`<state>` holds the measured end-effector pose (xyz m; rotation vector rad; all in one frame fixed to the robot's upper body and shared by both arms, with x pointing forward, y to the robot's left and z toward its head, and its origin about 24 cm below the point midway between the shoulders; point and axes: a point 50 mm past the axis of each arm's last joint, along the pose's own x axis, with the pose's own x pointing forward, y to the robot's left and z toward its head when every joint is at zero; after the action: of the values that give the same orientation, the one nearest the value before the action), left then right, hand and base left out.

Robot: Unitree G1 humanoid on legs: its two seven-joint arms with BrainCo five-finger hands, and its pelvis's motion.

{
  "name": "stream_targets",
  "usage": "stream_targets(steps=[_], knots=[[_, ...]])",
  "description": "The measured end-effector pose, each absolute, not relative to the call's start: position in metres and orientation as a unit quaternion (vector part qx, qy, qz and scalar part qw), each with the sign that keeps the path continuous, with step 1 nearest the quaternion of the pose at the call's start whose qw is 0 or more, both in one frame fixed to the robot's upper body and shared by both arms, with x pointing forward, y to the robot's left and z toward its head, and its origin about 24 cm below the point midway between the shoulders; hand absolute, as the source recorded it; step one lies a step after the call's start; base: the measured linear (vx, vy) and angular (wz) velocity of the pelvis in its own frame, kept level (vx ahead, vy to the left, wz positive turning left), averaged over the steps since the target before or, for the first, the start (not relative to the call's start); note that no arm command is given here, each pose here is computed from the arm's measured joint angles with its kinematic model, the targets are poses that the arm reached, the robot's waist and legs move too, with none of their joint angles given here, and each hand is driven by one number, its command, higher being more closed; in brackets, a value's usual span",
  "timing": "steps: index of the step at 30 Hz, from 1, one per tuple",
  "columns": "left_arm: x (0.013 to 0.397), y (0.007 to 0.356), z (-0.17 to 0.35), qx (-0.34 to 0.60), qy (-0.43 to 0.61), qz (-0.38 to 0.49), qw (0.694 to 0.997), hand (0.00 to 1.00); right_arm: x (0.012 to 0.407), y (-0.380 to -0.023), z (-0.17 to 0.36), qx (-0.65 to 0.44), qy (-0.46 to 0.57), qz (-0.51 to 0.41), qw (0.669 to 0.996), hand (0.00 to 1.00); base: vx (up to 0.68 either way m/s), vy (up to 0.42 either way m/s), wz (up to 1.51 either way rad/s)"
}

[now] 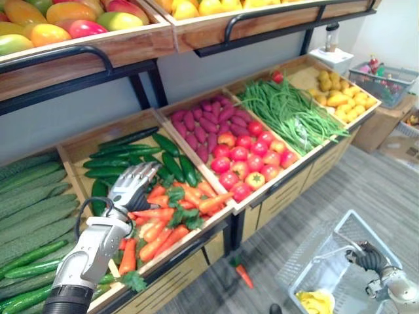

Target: Pick vegetable in the basket

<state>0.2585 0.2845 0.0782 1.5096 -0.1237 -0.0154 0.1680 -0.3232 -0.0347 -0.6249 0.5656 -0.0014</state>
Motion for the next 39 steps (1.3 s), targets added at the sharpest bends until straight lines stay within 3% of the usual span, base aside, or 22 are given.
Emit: stream_targets(steps=[6,32,33,39], knots=[[0.261,0.297,0.06,0.707,-0.003,-0.036,0.706,0.0,0.168,-0.318,-0.038,-0.306,0.277,0.01,0.911,1.0,-0.01,-0.014,-0.06],[0.23,0.34,0.003,0.688,0.179,-0.07,0.7,0.0,0.177,-0.337,-0.017,-0.352,0.253,0.002,0.901,1.0,-0.01,-0.038,-0.17],[0.229,0.341,0.003,0.688,0.181,-0.066,0.7,1.0,0.177,-0.337,-0.017,-0.352,0.253,0.002,0.901,1.0,-0.06,-0.05,0.01],[0.228,0.349,0.007,0.685,0.192,-0.041,0.702,1.0,0.179,-0.336,-0.015,-0.354,0.248,0.004,0.902,1.0,-0.05,-0.048,0.02]])
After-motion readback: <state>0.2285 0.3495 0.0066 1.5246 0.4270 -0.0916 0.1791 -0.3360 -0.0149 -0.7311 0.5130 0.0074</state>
